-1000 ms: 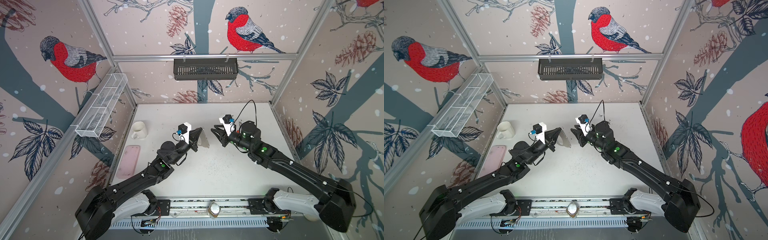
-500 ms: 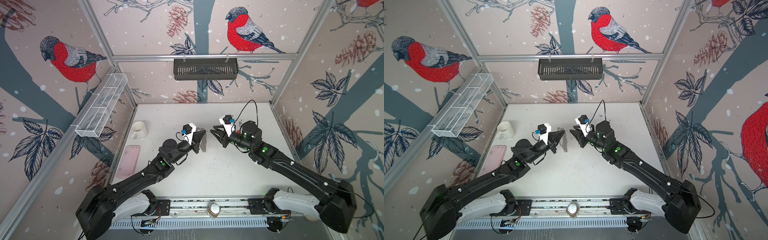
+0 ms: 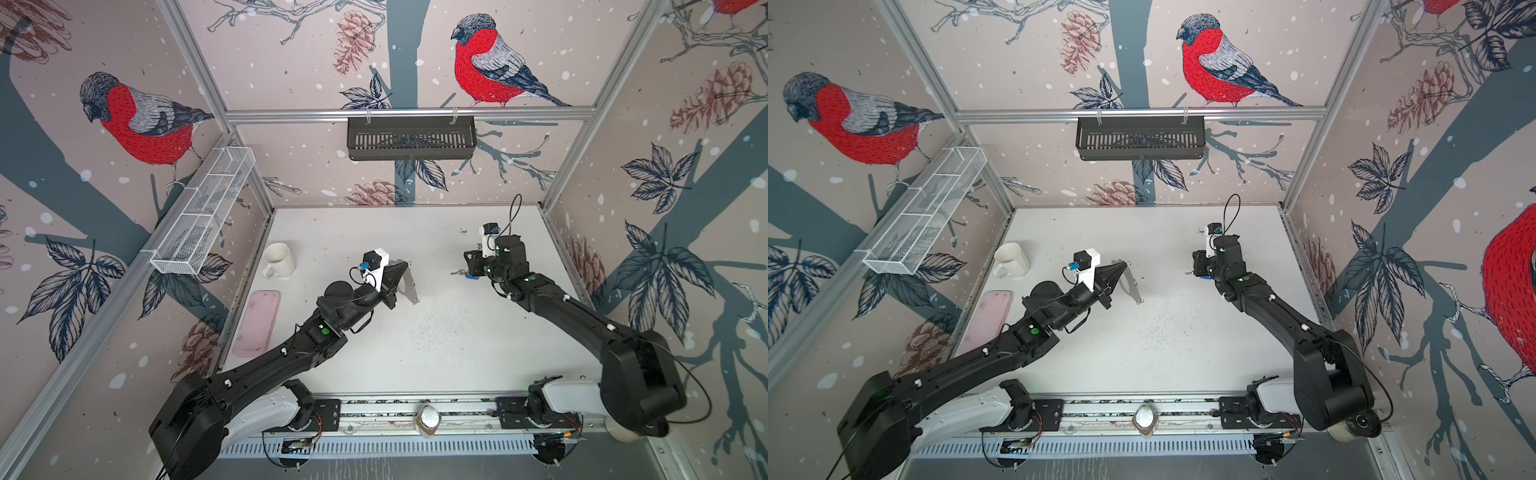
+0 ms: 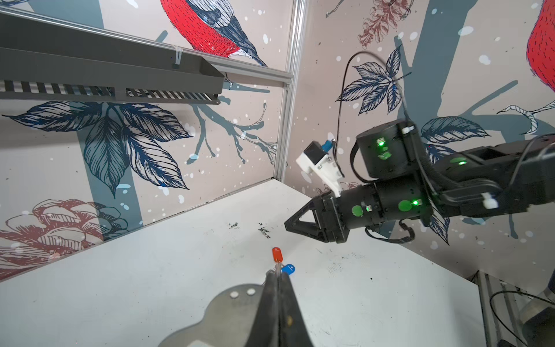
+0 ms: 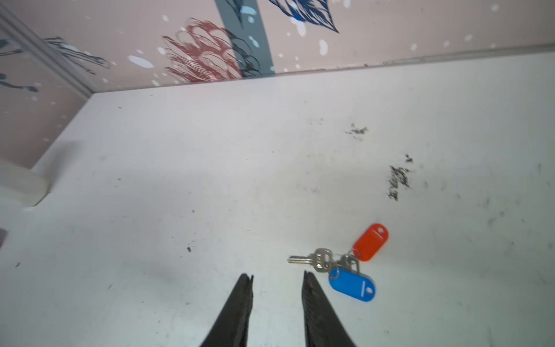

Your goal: Put the keys on the keyring

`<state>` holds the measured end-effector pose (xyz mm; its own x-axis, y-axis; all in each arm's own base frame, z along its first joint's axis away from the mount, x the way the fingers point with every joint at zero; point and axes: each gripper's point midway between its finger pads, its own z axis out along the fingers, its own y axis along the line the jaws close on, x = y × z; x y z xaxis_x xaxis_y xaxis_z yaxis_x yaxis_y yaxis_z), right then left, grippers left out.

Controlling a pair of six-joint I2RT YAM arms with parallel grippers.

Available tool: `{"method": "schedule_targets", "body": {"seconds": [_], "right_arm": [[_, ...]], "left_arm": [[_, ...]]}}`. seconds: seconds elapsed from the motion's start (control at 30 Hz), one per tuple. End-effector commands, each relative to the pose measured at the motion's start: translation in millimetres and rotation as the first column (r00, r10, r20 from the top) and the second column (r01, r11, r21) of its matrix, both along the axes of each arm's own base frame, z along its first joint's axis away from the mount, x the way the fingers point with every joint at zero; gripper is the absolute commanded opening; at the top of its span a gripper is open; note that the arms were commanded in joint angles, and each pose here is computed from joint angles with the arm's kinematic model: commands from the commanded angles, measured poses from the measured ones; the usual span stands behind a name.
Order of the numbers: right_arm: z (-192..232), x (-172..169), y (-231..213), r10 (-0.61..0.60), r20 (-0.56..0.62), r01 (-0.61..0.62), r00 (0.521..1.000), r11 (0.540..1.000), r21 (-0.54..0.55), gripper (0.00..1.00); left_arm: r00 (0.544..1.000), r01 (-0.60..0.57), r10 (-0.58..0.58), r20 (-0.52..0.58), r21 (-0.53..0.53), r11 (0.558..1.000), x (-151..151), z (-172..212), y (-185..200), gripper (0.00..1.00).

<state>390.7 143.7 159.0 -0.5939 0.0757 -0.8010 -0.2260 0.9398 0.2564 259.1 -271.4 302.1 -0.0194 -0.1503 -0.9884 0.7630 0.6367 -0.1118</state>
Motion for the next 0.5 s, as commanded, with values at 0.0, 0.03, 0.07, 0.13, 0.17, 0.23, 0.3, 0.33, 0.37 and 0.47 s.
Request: {"method": "schedule_targets", "body": {"seconds": [0.0, 0.03, 0.07, 0.13, 0.17, 0.23, 0.3, 0.33, 0.37, 0.47], "right_arm": [[-24.8, 10.5, -16.6, -0.084, -0.06, 0.081, 0.995, 0.996, -0.043, 0.33], [-33.5, 13.3, -18.7, -0.097, -0.078, 0.093, 0.992, 0.994, -0.061, 0.33], [-43.2, 17.0, -21.5, -0.114, -0.097, 0.107, 0.989, 0.991, -0.083, 0.33], [-61.4, 23.4, -23.0, -0.134, -0.133, 0.119, 0.982, 0.986, -0.114, 0.33], [-71.7, 26.2, -23.3, -0.14, -0.155, 0.121, 0.978, 0.985, -0.126, 0.32], [-87.7, 31.0, -21.7, -0.146, -0.193, 0.121, 0.97, 0.983, -0.138, 0.3], [-103.2, 33.8, -21.0, -0.159, -0.229, 0.127, 0.96, 0.981, -0.146, 0.26], [-107.4, 34.4, -22.1, -0.169, -0.236, 0.137, 0.957, 0.979, -0.148, 0.26], [-111.4, 34.8, -22.5, -0.176, -0.241, 0.143, 0.954, 0.979, -0.149, 0.26], [-118.4, 33.9, -23.2, -0.184, -0.249, 0.149, 0.951, 0.977, -0.154, 0.25]], "left_arm": [[1.0, -0.011, 0.012, 0.028, -0.033, 0.999, -1.8, 10.0, 4.9, 0.0], [0.999, -0.014, 0.015, 0.028, -0.035, 0.999, -2.3, 9.8, 5.8, 0.0], [0.999, -0.019, 0.02, 0.027, -0.035, 0.999, -2.4, 9.3, 7.2, 0.0], [0.999, -0.026, 0.027, 0.023, -0.035, 0.999, -2.7, 8.7, 9.3, 0.0], [0.999, -0.029, 0.029, 0.022, -0.035, 0.999, -3.0, 8.7, 10.1, 0.0], [0.999, -0.032, 0.033, 0.02, -0.033, 0.999, -3.6, 7.9, 11.5, 0.0], [0.999, -0.034, 0.035, 0.019, -0.032, 0.999, -4.4, 7.8, 12.8, 0.0], [0.999, -0.034, 0.034, 0.02, -0.032, 0.999, -5.0, 7.8, 13.1, 0.0], [0.999, -0.038, 0.039, 0.019, -0.031, 0.999, -4.9, 8.0, 14.1, 0.0], [0.999, -0.041, 0.041, 0.022, -0.03, 0.999, -6.0, 8.7, 15.7, 0.0]]}}
